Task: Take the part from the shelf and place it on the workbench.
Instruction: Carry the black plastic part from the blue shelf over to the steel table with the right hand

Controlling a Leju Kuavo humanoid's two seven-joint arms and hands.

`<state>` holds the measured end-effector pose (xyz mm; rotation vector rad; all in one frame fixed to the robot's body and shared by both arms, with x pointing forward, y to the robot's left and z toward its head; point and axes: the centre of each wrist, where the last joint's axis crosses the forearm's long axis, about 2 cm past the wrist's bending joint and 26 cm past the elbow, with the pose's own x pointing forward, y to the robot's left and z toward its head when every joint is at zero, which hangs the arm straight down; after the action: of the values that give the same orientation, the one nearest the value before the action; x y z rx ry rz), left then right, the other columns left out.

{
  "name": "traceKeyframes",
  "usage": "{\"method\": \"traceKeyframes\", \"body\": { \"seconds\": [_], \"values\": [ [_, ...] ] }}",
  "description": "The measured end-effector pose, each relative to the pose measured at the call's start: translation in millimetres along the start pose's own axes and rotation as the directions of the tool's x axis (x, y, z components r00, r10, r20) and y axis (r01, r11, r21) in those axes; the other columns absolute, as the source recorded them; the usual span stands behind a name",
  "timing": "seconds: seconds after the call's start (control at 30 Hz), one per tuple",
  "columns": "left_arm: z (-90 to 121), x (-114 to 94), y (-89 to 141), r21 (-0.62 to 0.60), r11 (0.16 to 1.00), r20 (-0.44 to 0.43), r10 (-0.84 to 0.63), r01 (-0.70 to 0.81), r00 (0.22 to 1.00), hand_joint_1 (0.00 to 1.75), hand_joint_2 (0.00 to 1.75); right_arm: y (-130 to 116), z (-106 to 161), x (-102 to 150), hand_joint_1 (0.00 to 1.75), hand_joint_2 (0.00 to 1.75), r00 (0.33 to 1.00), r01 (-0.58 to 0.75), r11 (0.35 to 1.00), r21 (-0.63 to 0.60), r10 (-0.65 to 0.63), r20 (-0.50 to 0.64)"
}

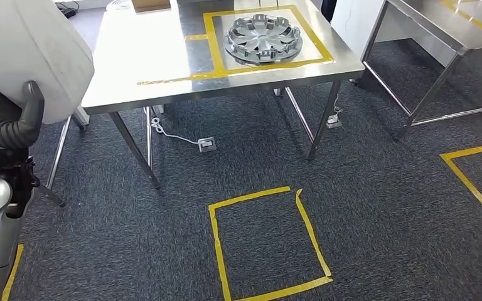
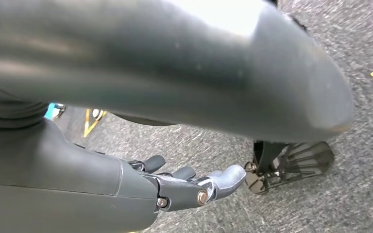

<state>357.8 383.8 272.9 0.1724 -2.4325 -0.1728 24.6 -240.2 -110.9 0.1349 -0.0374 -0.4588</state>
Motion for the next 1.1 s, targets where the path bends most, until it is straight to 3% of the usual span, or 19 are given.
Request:
{"method": "traceKeyframes", "body": {
  "seconds": [0.43, 0.83, 1.1],
  "values": [
    [5.1, -1.7, 5.1, 0.025, 1.0, 0.005, -0.013, 0.013, 1.0, 1.75, 1.75, -5.5, 0.1, 1.3, 0.0, 0.0, 1.0, -0.006, 1.0, -0.015, 0.006, -0.001],
    [20.9, 11.5, 12.4, 0.048, 0.998, 0.022, -0.032, 0.031, 0.999, 1.75, 1.75, -11.4, 0.3, -0.7, 0.0, 0.0, 0.999, -0.035, 0.999, -0.017, 0.035, -0.012],
    [12.3, 23.5, 20.8, 0.024, 0.999, 0.053, -0.032, 0.031, 0.998, 1.75, 1.75, -14.3, 0.4, -1.2, 0.0, 0.0, 0.999, -0.02, 0.999, -0.044, 0.018, -0.035]
  ]
}}
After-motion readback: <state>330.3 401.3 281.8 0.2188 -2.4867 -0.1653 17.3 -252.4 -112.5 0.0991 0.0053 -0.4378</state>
